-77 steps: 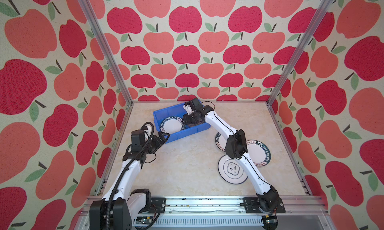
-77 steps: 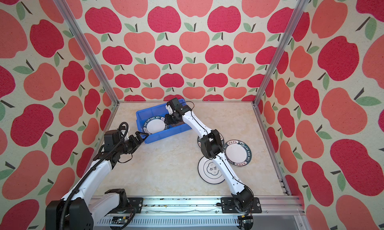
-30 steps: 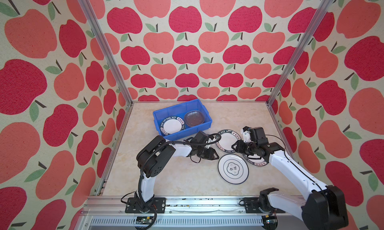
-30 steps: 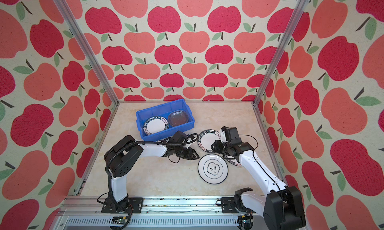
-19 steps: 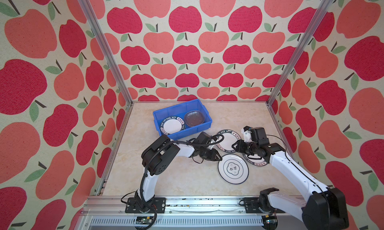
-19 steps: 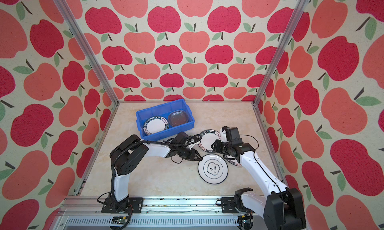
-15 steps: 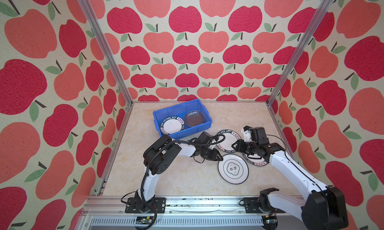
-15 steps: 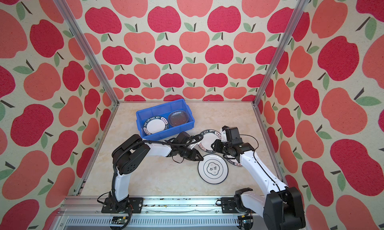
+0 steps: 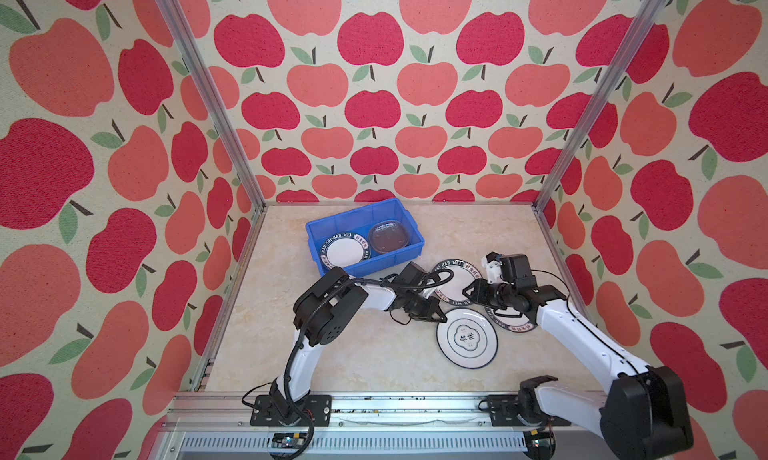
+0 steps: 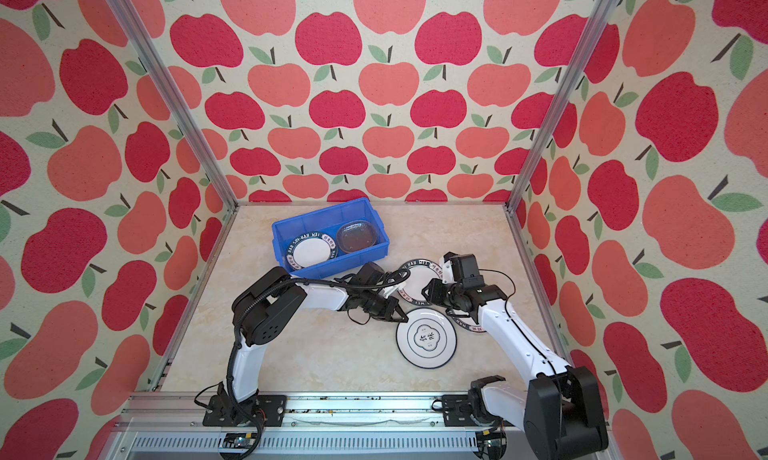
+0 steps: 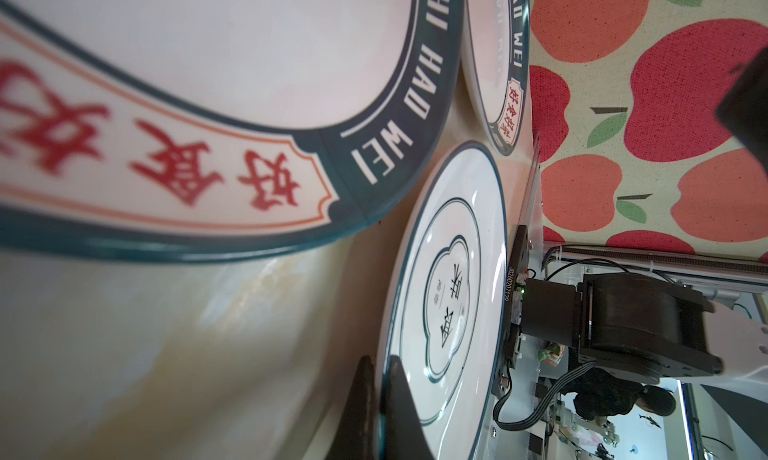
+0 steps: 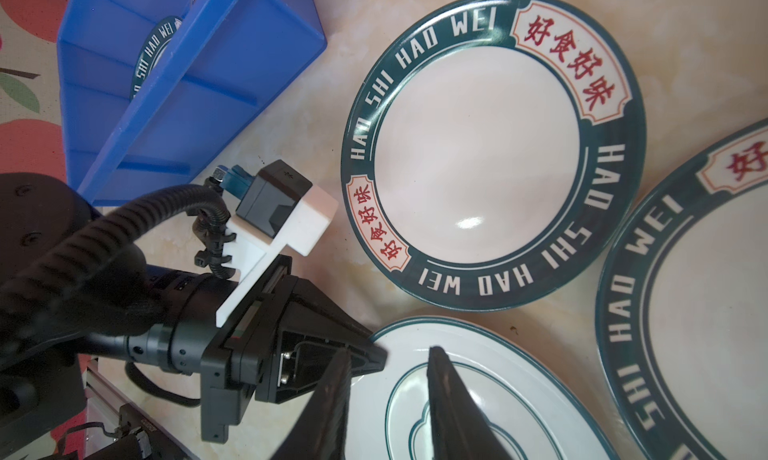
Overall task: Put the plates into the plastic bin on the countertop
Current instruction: 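Grasp the cloud-emblem plate edge with left gripper and tilt it up while right gripper approaches, then grip the raised cloud-emblem plate with the right gripper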
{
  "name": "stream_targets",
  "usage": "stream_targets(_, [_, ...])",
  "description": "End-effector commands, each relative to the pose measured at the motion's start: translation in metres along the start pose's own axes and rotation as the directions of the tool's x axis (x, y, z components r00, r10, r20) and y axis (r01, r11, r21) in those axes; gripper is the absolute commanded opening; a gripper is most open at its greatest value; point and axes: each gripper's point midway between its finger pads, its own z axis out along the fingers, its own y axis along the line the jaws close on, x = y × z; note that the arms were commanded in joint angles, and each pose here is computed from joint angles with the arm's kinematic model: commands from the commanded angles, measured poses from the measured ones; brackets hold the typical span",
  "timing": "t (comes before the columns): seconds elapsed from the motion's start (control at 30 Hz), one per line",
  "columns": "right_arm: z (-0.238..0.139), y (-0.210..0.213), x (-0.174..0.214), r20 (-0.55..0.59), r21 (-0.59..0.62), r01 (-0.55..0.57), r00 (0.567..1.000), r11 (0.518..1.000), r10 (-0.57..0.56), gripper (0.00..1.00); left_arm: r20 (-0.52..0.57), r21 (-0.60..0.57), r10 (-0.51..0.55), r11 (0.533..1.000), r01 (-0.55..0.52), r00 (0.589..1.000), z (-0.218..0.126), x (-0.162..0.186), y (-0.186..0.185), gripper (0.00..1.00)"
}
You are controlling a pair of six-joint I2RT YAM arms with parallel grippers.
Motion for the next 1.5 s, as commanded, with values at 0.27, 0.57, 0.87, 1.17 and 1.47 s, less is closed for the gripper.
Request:
stream_targets(0.27, [-0.012, 0.033, -0.020, 0.008, -0.119, 0.043, 0.999, 0.992, -0.042, 0.35, 0.095, 0.110, -0.003, 0.994, -0.007, 0.996, -0.061, 0.005, -0.038, 0.00])
stream_targets(0.57, [-0.028, 0.080, -0.066, 0.108, -0.282, 0.068, 0.993, 0.957, -0.038, 0.35, 0.435, -0.302, 0.080, 0.951, 0.062, 0.897, -0.195, -0.014, -0.034, 0.00])
stream_targets(0.87, [-0.022, 0.121, -0.096, 0.107, -0.405, 0.070, 0.994, 0.912, -0.028, 0.44, 0.737, -0.301, 0.044, 0.914, 0.270, 0.674, -0.308, -0.015, -0.015, 0.00])
stream_targets(1.17, [0.014, 0.184, -0.091, 0.013, -0.551, 0.097, 0.994, 0.829, -0.108, 0.44, 0.848, -0.031, -0.120, 0.961, 0.273, 0.516, -0.358, -0.011, -0.010, 0.00])
stream_targets(1.47, [0.048, 0.228, -0.084, -0.062, -0.634, 0.089, 0.984, 0.768, -0.165, 0.43, 0.849, 0.009, -0.146, 0.965, 0.263, 0.507, -0.365, -0.012, -0.003, 0.00])
